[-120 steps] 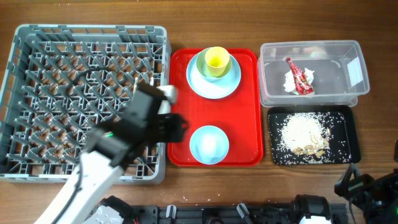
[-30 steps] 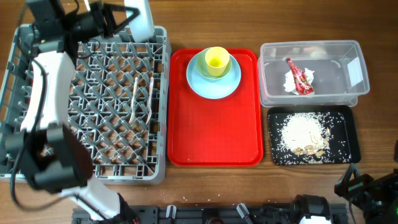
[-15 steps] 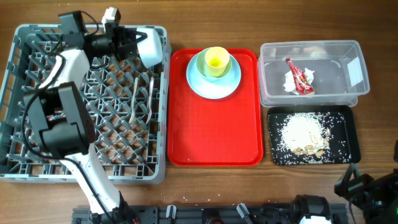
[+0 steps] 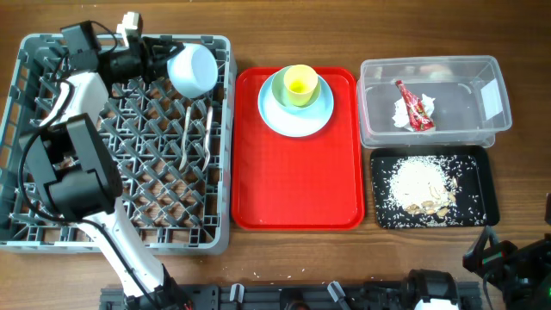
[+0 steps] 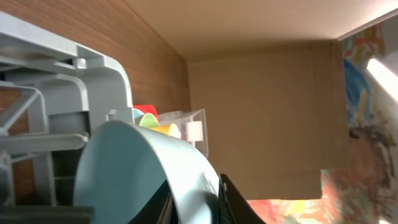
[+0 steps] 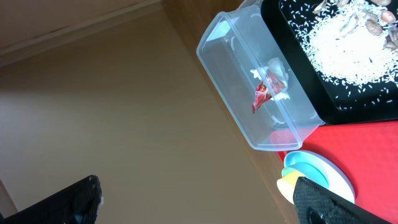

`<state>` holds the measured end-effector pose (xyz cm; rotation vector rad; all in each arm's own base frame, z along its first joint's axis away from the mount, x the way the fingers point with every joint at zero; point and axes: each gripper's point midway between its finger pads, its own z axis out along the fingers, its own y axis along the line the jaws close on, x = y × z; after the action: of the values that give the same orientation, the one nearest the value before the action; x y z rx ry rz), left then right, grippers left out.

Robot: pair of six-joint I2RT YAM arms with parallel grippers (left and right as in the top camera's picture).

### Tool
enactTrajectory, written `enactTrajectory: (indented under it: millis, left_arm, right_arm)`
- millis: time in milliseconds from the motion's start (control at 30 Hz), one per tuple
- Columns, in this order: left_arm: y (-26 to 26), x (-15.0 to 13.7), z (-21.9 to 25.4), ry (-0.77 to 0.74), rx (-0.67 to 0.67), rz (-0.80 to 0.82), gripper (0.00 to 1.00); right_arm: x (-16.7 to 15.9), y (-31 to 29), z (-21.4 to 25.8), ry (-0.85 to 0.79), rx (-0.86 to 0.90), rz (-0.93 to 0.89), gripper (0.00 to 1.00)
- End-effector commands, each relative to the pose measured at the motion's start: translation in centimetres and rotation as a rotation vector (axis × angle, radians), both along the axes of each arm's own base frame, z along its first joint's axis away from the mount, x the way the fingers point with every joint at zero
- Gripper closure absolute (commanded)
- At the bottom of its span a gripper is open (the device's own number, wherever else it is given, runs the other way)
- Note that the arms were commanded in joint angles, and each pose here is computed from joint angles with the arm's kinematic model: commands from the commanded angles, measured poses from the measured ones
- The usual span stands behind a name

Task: Sort waste into correct bins and load items into the dishwasher rack
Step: 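Lift the blue bowl and carry it to the back of the rack, then set the bowl upside down in the rack and release it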

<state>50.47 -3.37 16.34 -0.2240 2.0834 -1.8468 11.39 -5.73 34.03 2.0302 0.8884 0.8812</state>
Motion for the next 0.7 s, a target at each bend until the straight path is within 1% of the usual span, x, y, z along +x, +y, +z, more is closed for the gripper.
enactTrajectory:
  millis: [0, 200, 333, 400, 567, 667]
  left_arm:
    - [1.3, 0.7, -1.4, -0.034, 0.048, 0.042, 0.00]
    - [3.0, 1.2, -1.8, -0.030, 0.084, 0.103, 0.00]
    - [4.7, 1.6, -0.8, -0.064, 0.119, 0.153, 0.00]
    - [5.5, 1.7, 0.2, -0.083, 0.139, 0.182, 0.00]
    - [5.8, 0.7, 5.5, -0.168, 0.172, 0.208, 0.00]
    - [4.7, -0.2, 7.2, -0.122, 0.232, 0.248, 0.00]
  right_arm:
    - [-0.1, -0.2, -0.1, -0.002, 0.001, -0.015, 0.00]
    - [-0.1, -0.2, -0.1, -0.002, 0.001, -0.015, 0.00]
    - [-0.1, -0.2, -0.1, -0.002, 0.001, -0.015, 0.00]
    - [-0.1, -0.2, -0.1, -0.002, 0.001, -0.015, 0.00]
    - [-0.1, -0.2, -0.1, -0.002, 0.001, -0.015, 0.00]
    - [-0.1, -0.2, -0.1, -0.002, 0.001, -0.015, 0.00]
